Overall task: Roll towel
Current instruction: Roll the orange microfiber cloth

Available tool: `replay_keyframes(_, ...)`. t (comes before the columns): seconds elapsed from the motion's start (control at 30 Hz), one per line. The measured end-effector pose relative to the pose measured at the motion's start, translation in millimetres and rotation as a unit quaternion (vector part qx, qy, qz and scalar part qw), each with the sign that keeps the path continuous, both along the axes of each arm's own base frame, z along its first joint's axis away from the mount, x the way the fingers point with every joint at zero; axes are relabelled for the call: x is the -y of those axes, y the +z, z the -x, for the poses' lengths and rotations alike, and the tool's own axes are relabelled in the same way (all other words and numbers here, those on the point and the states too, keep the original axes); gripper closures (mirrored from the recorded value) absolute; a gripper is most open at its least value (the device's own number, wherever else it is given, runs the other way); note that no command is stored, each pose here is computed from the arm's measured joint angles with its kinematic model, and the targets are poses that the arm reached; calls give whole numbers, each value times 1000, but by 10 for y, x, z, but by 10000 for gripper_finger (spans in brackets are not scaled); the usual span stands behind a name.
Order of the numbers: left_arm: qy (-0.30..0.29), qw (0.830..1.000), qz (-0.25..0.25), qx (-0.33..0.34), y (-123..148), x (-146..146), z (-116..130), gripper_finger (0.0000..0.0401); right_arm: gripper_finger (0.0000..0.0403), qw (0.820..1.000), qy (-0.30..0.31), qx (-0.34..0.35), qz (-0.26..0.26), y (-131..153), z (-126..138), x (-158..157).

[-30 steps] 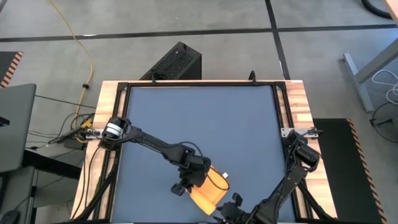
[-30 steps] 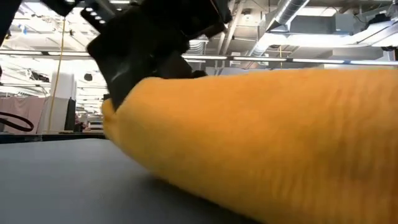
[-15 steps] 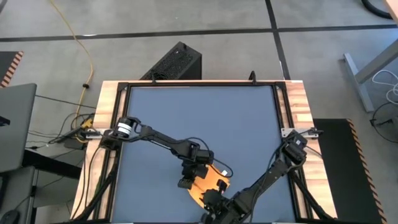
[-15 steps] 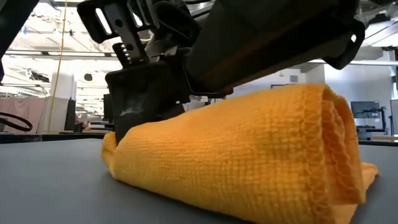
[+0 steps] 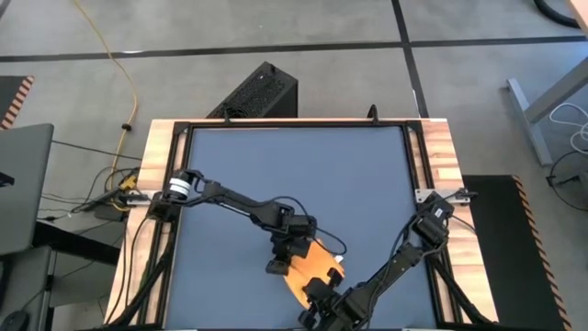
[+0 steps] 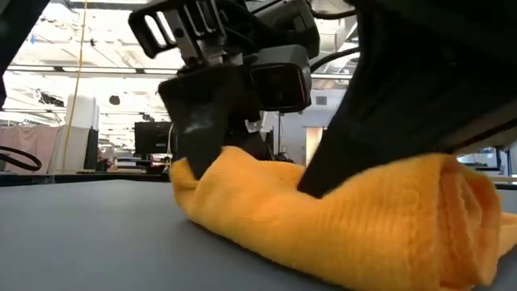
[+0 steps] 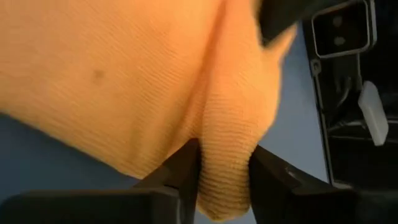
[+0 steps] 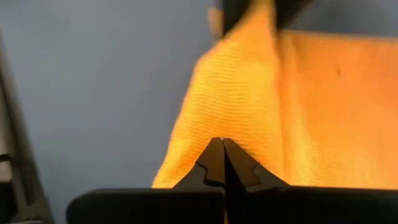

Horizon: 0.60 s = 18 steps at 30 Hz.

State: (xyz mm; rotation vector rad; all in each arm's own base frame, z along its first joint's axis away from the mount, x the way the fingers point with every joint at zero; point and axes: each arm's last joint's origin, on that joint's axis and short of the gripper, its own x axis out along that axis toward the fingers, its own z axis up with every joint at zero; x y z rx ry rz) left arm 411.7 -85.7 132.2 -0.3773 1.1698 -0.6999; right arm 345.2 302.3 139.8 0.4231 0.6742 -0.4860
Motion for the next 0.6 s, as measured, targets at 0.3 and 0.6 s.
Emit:
replay_keyframes(0.3, -26, 999, -11, -23, 24, -153, 78, 262, 383, 996, -78, 19, -36, -181, 69, -38)
replay_keyframes(0.6, -56, 997, -27, 35, 370, -320, 163, 262, 384, 995, -89, 27, -39, -193, 110, -64)
